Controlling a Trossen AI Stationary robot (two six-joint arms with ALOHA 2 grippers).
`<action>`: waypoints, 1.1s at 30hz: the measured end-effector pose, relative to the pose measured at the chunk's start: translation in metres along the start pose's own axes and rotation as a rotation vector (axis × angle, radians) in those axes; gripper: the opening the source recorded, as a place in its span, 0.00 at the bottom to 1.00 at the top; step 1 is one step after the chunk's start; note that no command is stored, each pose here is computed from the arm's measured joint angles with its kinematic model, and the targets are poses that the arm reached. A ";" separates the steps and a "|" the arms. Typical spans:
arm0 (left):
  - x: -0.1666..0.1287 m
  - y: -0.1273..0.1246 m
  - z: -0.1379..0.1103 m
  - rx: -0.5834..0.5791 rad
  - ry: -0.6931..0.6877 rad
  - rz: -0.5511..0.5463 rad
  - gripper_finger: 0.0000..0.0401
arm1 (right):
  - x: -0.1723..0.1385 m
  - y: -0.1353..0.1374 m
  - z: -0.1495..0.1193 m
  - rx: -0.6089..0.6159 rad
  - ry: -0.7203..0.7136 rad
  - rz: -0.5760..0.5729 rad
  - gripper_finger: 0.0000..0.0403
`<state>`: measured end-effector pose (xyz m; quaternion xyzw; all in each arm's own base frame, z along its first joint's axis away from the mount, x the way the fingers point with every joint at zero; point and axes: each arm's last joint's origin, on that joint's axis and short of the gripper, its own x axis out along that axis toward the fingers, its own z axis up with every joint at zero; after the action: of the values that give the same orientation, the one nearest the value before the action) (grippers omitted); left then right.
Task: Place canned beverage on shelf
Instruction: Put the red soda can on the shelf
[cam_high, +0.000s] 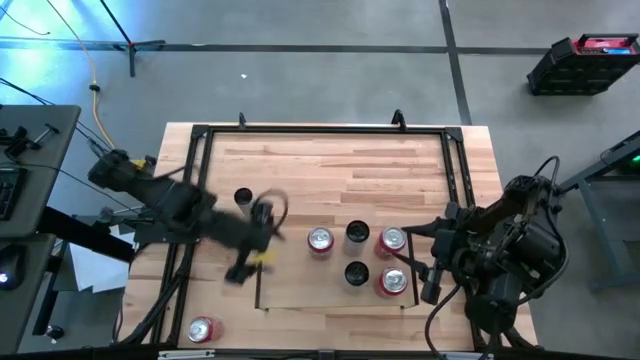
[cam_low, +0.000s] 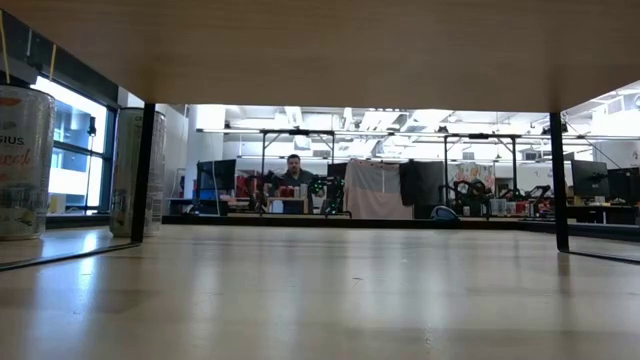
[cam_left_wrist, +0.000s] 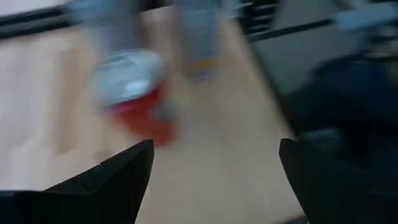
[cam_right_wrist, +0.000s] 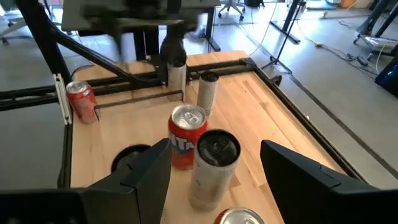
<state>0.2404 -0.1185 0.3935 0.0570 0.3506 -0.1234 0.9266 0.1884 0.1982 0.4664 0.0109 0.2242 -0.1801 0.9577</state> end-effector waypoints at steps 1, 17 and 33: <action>-0.002 -0.011 0.001 0.019 -0.019 -0.041 0.85 | 0.000 0.002 0.001 -0.012 -0.019 -0.004 0.57; -0.042 -0.150 -0.019 0.119 -0.184 -0.503 0.85 | -0.006 0.038 0.024 -0.096 -0.232 0.086 0.57; -0.007 -0.200 -0.053 0.057 0.042 -0.463 0.85 | -0.013 0.073 0.016 -0.057 -0.252 0.216 0.57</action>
<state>0.1477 -0.2996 0.3546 0.0040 0.3699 -0.3413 0.8641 0.2100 0.2687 0.4823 -0.0148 0.1051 -0.0696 0.9919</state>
